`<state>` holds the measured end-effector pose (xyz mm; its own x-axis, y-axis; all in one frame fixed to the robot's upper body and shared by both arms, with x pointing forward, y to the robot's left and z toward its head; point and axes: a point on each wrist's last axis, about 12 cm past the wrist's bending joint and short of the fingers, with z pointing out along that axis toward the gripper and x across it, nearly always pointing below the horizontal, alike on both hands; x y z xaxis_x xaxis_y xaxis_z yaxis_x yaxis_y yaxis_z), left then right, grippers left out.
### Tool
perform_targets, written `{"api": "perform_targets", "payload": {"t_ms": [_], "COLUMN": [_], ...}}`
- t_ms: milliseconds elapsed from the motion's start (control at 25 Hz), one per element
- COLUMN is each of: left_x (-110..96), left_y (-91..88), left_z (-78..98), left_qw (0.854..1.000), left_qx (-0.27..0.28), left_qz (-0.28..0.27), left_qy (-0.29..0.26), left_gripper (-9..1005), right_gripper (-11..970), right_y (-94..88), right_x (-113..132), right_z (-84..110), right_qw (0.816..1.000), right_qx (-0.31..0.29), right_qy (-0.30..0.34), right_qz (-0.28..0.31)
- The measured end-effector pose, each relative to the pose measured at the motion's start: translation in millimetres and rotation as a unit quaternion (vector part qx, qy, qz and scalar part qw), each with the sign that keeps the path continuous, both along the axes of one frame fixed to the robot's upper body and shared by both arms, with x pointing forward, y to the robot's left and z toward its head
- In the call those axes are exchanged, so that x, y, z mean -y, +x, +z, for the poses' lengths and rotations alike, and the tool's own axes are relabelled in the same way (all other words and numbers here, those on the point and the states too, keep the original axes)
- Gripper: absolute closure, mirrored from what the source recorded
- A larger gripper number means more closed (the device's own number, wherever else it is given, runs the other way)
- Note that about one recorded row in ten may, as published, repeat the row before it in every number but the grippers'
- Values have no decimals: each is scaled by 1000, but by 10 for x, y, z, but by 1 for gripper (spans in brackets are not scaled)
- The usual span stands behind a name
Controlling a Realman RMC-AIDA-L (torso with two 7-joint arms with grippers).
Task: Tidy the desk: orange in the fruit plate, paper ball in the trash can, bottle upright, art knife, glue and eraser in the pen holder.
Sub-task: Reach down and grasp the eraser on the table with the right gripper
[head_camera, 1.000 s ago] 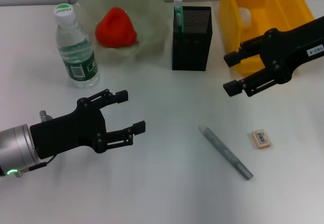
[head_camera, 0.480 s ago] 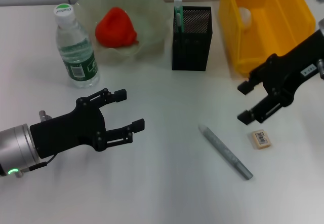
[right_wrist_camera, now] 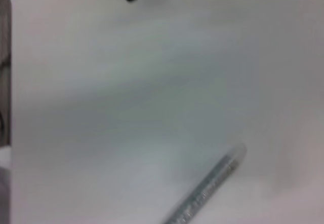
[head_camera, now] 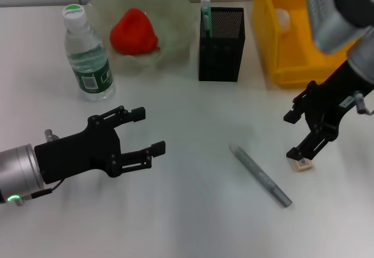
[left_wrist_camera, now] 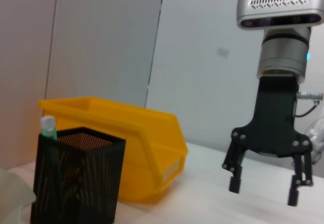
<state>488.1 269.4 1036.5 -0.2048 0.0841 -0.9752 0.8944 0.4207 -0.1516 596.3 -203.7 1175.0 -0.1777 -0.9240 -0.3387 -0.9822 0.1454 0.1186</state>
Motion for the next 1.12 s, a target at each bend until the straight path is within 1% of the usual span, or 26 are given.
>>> {"api": "perform_targets", "payload": {"t_ms": [160, 360, 840, 1120], "left_x": [-19, -8, 0, 12], "left_y": [-13, -39, -32, -52], "left_z": [7, -6, -3, 11], "left_qw": [1000, 999, 1000, 999], "left_qx": [0, -2, -6, -10], "left_qz": [-10, -28, -24, -34], "left_qy": [5, 18, 14, 6], "left_gripper": [137, 136, 136, 136], "right_gripper": [143, 143, 143, 142], "right_y": [-24, -49, -83, -96], "right_x": [-58, -111, -229, -268], "right_z": [-97, -135, -248, -261], "right_qw": [999, 997, 989, 988], "right_qx": [11, 11, 26, 28], "right_qy": [-34, -56, -111, -116], "right_qz": [20, 42, 89, 100]}}
